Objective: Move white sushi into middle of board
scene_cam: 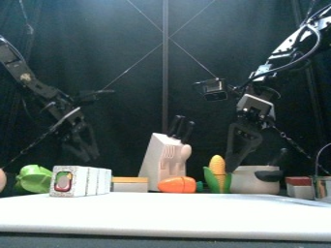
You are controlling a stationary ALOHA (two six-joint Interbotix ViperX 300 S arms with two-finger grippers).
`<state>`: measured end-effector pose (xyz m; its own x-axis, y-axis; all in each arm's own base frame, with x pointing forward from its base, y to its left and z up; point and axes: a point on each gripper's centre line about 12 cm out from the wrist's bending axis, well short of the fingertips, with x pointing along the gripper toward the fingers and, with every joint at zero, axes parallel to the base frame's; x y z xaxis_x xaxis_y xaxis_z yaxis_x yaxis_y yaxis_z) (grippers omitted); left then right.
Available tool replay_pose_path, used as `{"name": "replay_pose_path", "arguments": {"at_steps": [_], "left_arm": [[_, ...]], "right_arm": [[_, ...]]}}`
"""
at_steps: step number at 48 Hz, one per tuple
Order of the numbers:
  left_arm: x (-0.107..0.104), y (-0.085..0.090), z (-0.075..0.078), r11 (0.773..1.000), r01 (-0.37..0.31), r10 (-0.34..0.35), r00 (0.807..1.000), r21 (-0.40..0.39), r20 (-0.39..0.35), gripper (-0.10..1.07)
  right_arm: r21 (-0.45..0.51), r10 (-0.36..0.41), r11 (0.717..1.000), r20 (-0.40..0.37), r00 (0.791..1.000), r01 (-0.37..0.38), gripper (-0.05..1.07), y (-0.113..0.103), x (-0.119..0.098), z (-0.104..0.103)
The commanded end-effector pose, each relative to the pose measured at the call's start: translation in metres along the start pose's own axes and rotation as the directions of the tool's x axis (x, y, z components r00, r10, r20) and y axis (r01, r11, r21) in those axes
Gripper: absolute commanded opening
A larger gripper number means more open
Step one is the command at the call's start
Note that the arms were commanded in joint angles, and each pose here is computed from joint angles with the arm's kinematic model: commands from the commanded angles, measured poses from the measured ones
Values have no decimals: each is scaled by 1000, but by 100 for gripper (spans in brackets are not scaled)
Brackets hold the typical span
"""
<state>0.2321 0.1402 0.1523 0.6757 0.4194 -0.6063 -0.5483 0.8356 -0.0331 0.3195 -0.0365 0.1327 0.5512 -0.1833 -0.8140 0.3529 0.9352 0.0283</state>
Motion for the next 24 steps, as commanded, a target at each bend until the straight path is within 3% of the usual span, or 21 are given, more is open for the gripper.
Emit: {"name": "replay_pose_path", "arguments": {"at_steps": [1,7,13,18,24], "left_arm": [[-13,-26,11,995,81,-84,995,61,45,95],[-24,-61,7,972,191,-195,981,135,12,95],[-33,-97,-2,936,305,-299,952,176,-60,95],[-41,-118,8,929,363,-358,930,75,-81,95],[-46,-130,34,910,395,-404,913,-129,-59,94]], "right_arm": [[7,11,1000,36,999,-11,78,2,-5,12],[4,11,1000,38,999,-11,78,3,-6,12],[9,12,1000,38,999,-12,78,3,-6,13],[13,11,1000,40,999,-11,78,4,-7,15],[16,8,1000,43,999,-9,78,6,-8,18]]}}
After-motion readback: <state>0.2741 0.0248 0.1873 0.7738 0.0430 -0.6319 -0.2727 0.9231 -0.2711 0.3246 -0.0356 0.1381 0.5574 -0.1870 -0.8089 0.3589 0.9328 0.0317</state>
